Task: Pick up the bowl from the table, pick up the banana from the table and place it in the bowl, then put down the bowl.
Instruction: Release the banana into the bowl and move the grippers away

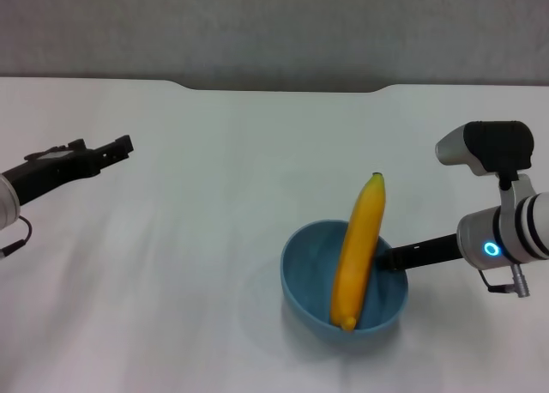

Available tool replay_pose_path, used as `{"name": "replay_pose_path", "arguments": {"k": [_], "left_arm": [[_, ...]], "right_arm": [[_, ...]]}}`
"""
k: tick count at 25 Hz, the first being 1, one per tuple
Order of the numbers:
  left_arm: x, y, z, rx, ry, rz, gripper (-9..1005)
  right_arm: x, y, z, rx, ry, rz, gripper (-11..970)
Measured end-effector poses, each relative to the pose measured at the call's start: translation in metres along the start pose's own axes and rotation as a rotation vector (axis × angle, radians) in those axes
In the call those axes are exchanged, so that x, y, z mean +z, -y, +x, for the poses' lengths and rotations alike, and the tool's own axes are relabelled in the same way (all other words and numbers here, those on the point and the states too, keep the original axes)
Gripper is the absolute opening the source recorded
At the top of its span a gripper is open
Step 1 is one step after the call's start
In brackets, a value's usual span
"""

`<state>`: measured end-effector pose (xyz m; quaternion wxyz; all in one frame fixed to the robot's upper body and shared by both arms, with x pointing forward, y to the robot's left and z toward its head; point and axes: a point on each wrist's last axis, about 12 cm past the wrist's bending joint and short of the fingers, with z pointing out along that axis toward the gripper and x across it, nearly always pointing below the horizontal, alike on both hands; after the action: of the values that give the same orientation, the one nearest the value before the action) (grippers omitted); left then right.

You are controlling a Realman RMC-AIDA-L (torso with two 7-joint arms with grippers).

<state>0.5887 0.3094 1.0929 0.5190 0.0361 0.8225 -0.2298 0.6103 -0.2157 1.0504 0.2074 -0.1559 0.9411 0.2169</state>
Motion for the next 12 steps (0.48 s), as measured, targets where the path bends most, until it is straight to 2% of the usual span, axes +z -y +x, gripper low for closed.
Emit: {"name": "replay_pose_path", "arguments": {"k": [7,12], "left_arm": [[0.0009,0.0006,0.0007,-0.001,-0.003,0.003,895],[0.0008,0.0007,0.0010,-0.002,-0.005,0.005,895]], "right_arm": [[0.0001,0.0024,-0.0003,-0.018,0.005,0.024,91],[0.0001,0.0028,-0.0011,-0.036,0.010,0.037,234]]}}
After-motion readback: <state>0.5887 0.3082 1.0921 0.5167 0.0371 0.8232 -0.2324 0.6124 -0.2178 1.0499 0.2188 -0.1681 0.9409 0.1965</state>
